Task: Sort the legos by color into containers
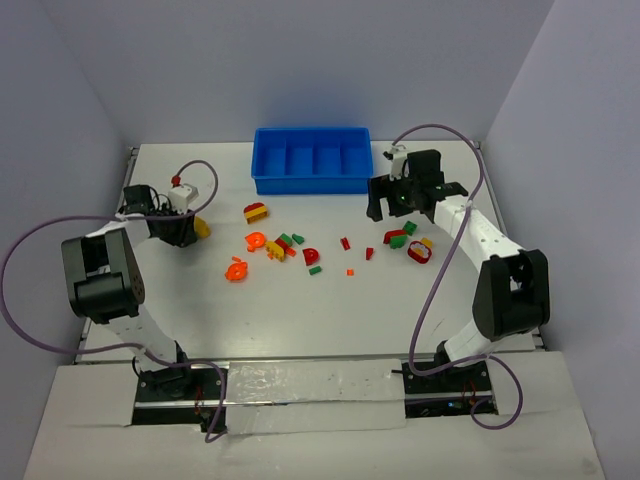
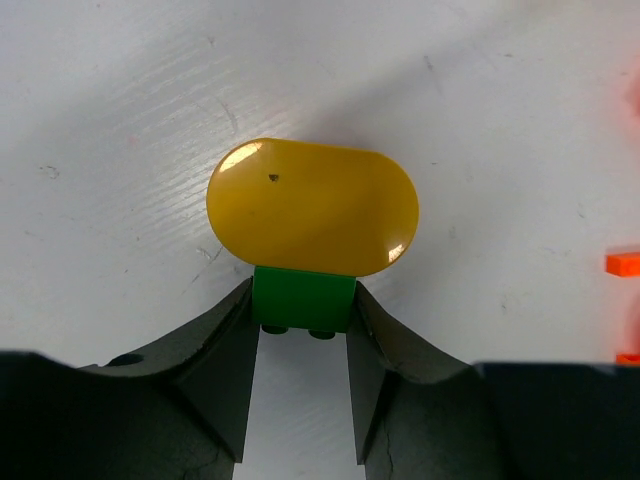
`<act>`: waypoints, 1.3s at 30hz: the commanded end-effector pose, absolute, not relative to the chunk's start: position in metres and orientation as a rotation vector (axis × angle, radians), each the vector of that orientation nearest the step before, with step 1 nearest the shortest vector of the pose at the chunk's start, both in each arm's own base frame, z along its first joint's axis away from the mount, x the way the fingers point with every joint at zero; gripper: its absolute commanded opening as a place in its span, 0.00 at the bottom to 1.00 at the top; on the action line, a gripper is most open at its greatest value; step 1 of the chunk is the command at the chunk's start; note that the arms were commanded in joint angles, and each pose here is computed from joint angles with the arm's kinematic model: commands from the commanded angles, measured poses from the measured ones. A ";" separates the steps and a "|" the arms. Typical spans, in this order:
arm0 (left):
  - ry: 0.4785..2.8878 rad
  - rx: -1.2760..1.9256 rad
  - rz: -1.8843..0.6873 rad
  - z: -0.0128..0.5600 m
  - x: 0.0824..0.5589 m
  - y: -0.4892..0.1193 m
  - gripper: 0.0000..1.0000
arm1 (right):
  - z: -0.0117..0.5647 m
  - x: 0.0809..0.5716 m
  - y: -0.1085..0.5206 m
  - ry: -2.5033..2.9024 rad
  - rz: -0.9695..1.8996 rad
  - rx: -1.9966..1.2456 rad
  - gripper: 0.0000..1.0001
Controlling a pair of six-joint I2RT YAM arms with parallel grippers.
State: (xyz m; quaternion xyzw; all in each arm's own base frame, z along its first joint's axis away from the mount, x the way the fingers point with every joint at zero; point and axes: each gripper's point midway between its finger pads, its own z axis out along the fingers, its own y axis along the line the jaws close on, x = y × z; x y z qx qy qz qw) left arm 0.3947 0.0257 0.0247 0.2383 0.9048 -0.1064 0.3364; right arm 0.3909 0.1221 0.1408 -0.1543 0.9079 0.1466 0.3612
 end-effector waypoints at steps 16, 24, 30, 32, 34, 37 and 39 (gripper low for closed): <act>1.810 1.199 -0.406 0.184 0.323 -0.169 0.00 | 0.254 0.348 0.280 2.147 1.200 -0.478 1.00; 1.754 1.284 -0.459 0.195 0.307 -0.212 0.00 | 0.237 0.321 0.323 2.204 1.358 -0.581 1.00; 1.728 1.320 -0.465 0.199 0.299 -0.228 0.00 | 0.223 0.321 0.335 2.258 1.436 -0.583 1.00; 1.722 1.325 -0.473 0.201 0.297 -0.233 0.00 | 0.222 0.318 0.338 2.259 1.475 -0.589 0.99; 1.722 1.326 -0.478 0.201 0.296 -0.235 0.00 | 0.220 0.318 0.339 2.263 1.492 -0.590 0.98; 1.718 1.322 -0.491 0.203 0.296 -0.239 0.00 | 0.217 0.317 0.342 2.272 1.537 -0.593 0.96; 1.716 1.326 -0.499 0.203 0.294 -0.242 0.00 | 0.217 0.316 0.344 2.270 1.566 -0.599 0.93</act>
